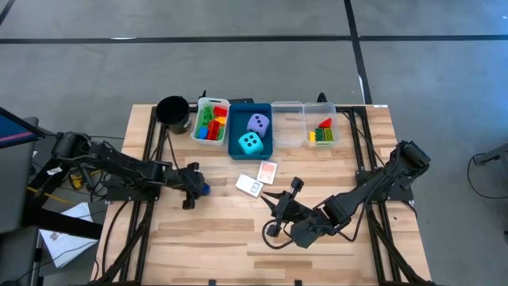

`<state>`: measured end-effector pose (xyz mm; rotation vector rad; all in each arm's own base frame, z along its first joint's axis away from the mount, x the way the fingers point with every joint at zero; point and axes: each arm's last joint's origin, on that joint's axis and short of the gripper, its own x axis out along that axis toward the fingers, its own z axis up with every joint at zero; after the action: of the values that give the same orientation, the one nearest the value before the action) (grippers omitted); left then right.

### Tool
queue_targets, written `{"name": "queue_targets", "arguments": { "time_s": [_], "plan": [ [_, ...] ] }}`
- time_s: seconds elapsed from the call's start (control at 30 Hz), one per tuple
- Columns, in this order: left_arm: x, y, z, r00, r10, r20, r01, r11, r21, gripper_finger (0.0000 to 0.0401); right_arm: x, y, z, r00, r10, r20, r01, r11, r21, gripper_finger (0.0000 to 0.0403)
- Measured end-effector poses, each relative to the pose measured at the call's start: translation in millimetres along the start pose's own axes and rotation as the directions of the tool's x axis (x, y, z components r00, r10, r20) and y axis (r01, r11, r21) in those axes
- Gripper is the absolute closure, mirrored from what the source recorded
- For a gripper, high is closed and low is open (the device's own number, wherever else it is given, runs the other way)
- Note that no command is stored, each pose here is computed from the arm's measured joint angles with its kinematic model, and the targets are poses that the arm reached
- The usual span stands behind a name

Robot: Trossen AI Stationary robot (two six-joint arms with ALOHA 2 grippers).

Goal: Pick & Place Toys
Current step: Put the small dark blue game piece into the right transparent bin

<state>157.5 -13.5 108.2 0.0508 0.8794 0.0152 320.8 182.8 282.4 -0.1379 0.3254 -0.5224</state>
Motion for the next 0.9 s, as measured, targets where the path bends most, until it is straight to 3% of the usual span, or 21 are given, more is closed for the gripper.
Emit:
{"name": "queue_targets", "arguments": {
  "time_s": [0.1, 0.2, 0.27, 0.33, 0.4, 0.57, 0.67, 0.73, 0.9],
  "plan": [
    [-1, 0, 3, 0.999, 0.004, 0.047, -0.001, 0.997, -0.081, 0.027, 1, 0, 0, 1.0, -0.002, 0.0, 0.002, 1.0, 0.002, 0.0351],
    [-4, 0, 19, 0.978, 0.0, 0.209, 0.025, 0.993, -0.115, 0.027, 2, -1, 1, 1.0, -0.004, 0.004, 0.004, 1.0, 0.012, 0.0351],
    [-8, 0, 34, 0.934, -0.002, 0.358, 0.049, 0.991, -0.124, 0.027, 2, -1, 2, 1.0, -0.004, 0.007, 0.004, 1.0, 0.017, 0.0351],
    [-16, 0, 51, 0.846, -0.001, 0.533, 0.081, 0.989, -0.127, 0.027, 2, -1, 2, 1.0, -0.004, 0.009, 0.004, 1.0, 0.021, 0.0351],
    [-29, 0, 67, 0.713, 0.001, 0.701, 0.097, 0.99, -0.101, 0.027, 2, -1, 2, 1.0, -0.005, 0.008, 0.004, 1.0, 0.02, 0.0351],
    [-74, -2, 93, 0.25, -0.04, 0.967, 0.109, 0.994, 0.013, 0.027, 2, -1, 2, 1.0, -0.009, 0.01, 0.009, 1.0, 0.016, 0.0351],
    [-94, -6, 95, 0.042, -0.131, 0.99, 0.129, 0.984, 0.125, 0.027, 2, -1, 3, 0.999, -0.032, 0.02, 0.031, 0.999, 0.017, 0.0351],
    [-99, -9, 95, -0.011, -0.181, 0.983, 0.138, 0.974, 0.181, 0.027, 2, -2, 3, 0.998, -0.056, 0.027, 0.055, 0.998, 0.016, 0.0351],
    [-98, -20, 106, -0.013, -0.225, 0.974, 0.138, 0.965, 0.225, 0.027, 2, -1, 7, 0.998, -0.048, 0.048, 0.047, 0.999, 0.006, 0.0351]
  ]
}}
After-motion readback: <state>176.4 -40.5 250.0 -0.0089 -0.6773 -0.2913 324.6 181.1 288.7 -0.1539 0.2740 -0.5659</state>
